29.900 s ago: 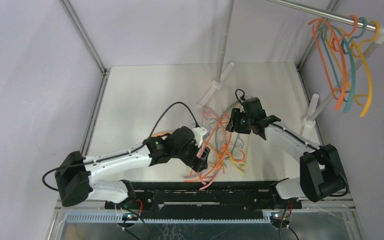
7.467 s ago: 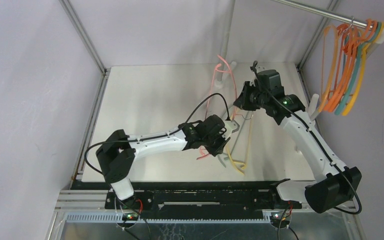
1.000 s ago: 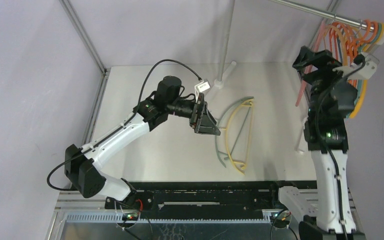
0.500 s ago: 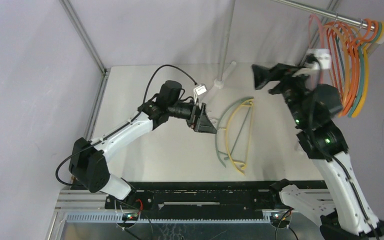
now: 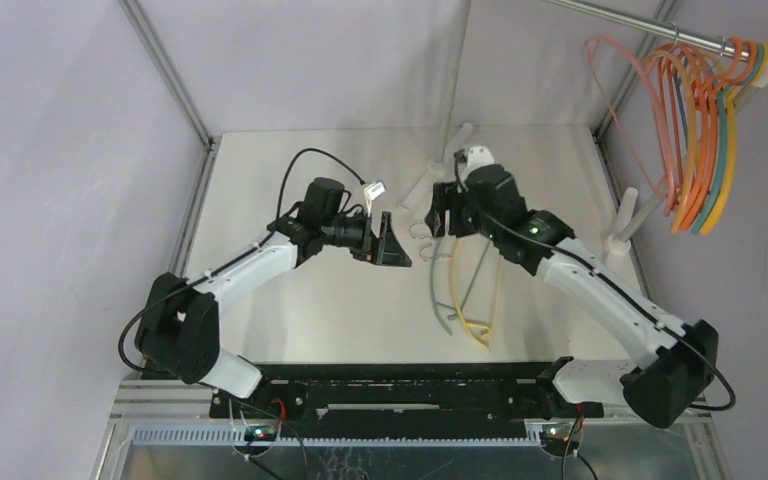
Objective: Organize the hangers
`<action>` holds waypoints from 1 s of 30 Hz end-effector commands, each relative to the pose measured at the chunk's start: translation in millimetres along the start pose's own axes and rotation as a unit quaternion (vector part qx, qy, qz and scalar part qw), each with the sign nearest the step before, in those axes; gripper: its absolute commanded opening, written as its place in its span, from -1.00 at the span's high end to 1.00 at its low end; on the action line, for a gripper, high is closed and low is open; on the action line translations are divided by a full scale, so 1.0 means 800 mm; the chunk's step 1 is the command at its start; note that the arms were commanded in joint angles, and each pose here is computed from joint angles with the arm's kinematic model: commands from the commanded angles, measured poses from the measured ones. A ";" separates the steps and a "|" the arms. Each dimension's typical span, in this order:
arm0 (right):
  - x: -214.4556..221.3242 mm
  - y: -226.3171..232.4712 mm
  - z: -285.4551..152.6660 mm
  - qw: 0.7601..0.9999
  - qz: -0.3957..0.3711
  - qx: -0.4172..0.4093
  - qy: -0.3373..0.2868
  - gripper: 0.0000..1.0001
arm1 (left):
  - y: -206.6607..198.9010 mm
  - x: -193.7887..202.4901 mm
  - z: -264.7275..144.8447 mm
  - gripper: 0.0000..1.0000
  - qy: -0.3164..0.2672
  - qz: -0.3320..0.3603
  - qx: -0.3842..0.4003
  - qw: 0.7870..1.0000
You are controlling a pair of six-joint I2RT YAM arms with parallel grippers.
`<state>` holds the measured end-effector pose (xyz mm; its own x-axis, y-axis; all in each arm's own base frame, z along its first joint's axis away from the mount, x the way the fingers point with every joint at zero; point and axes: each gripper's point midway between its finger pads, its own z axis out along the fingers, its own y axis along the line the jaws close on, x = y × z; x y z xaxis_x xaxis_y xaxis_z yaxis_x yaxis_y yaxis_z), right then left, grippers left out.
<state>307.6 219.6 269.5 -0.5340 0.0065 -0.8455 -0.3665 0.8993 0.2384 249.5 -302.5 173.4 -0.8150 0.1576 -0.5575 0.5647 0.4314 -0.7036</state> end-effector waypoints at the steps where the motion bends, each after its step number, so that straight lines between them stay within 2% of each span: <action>1: 0.098 -0.024 0.018 0.992 0.051 0.042 0.109 -0.45 | -0.003 -0.017 -0.015 -0.99 -0.041 0.013 -0.006 0.999; 6: 0.164 -0.043 0.037 0.983 0.064 0.067 0.157 -0.42 | 0.000 -0.020 -0.023 -0.99 -0.054 0.014 -0.014 0.998; 16: 0.253 -0.063 0.072 0.964 0.064 0.097 0.240 -0.31 | 0.010 -0.021 -0.034 -0.99 -0.065 0.007 -0.023 0.998; 23: 0.285 -0.090 0.076 0.953 0.055 0.151 0.258 -0.23 | 0.015 -0.018 -0.041 -0.99 -0.070 0.002 -0.024 0.997; 30: 0.318 -0.092 0.076 0.943 0.050 0.161 0.287 -0.17 | 0.022 -0.017 -0.048 -0.99 -0.072 -0.004 -0.027 0.997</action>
<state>245.6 178.3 15.6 -0.9167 -0.0716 -0.3932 -0.1097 0.9911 0.0753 265.2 -267.5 172.8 -0.8143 0.0471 -0.5785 0.5199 0.5023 -0.6909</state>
